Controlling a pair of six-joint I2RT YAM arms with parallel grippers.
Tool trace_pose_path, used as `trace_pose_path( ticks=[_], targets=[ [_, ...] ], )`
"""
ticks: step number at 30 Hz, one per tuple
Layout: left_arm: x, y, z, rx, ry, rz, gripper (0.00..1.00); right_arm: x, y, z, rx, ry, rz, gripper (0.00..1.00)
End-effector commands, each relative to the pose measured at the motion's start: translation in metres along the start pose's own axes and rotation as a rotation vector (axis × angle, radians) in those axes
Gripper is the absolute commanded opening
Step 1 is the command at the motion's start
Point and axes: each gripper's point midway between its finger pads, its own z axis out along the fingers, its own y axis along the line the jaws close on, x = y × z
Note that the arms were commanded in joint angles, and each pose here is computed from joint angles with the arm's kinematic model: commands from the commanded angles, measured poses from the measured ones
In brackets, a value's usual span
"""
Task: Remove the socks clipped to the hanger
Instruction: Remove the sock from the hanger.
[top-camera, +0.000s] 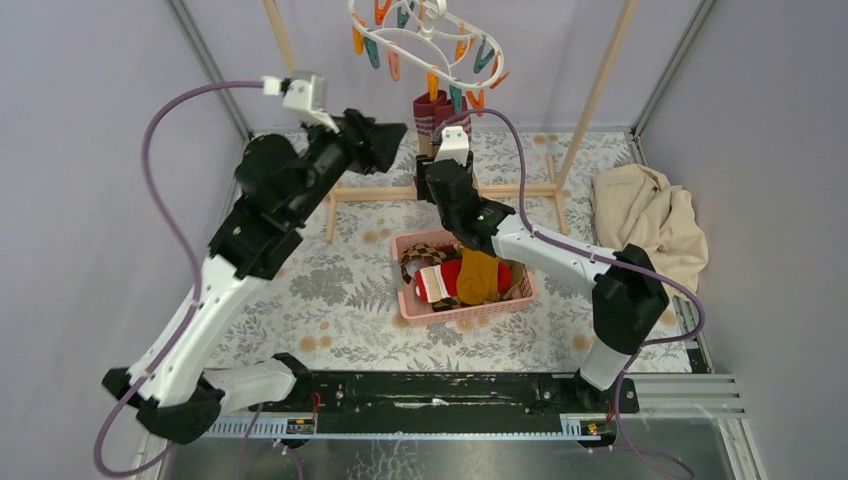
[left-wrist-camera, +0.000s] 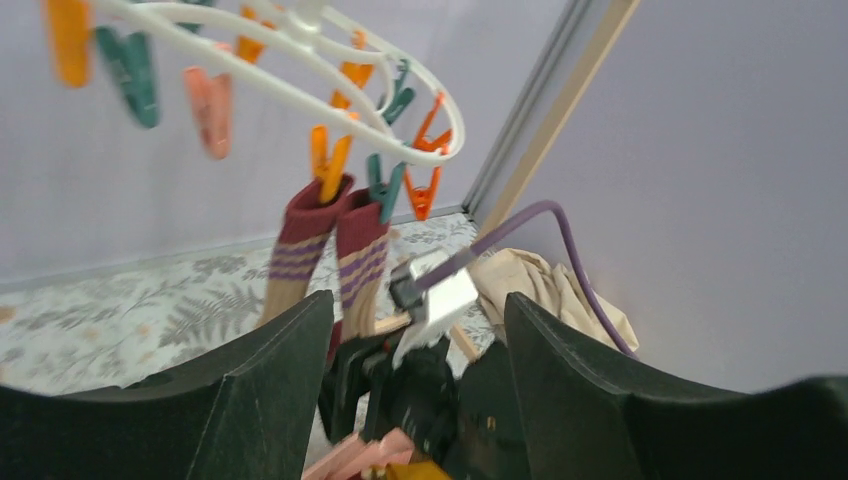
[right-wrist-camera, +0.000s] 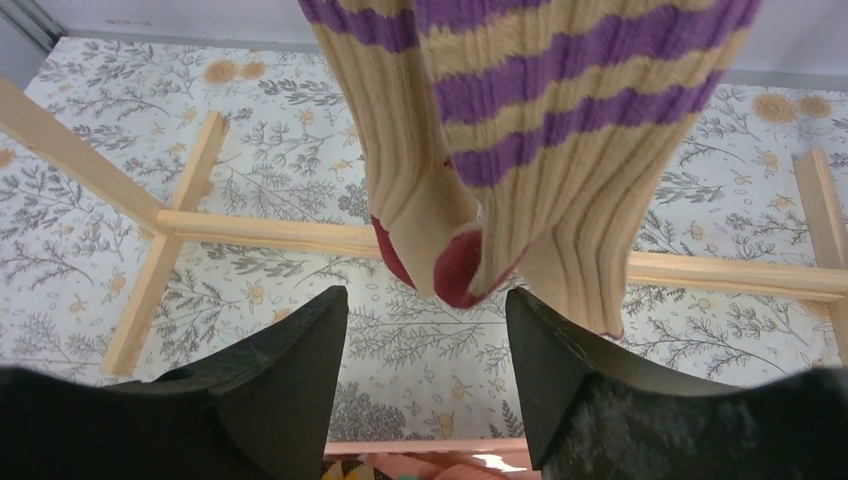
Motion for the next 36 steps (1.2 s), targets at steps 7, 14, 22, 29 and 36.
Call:
trace_pose_path(
  ticks=[7,14,22,29,36],
  targets=[
    [0.044,0.045,-0.065,-0.187,0.082,-0.036,0.71,-0.053,-0.01,0.007,0.087,-0.122,0.057,0.42],
    [0.063,0.047,-0.07,-0.18,0.129,-0.054,0.71,-0.062,-0.04,0.002,0.07,-0.116,0.078,0.11],
    [0.075,0.049,-0.067,-0.182,0.158,-0.058,0.7,-0.083,-0.03,-0.018,-0.171,-0.091,0.108,0.0],
    [0.078,0.047,-0.06,-0.171,0.162,-0.065,0.7,-0.087,-0.008,-0.042,-0.358,-0.042,0.068,0.0],
    [0.077,0.042,-0.049,-0.144,0.159,-0.07,0.7,-0.079,-0.001,-0.068,-0.456,-0.006,0.068,0.0]
  ],
)
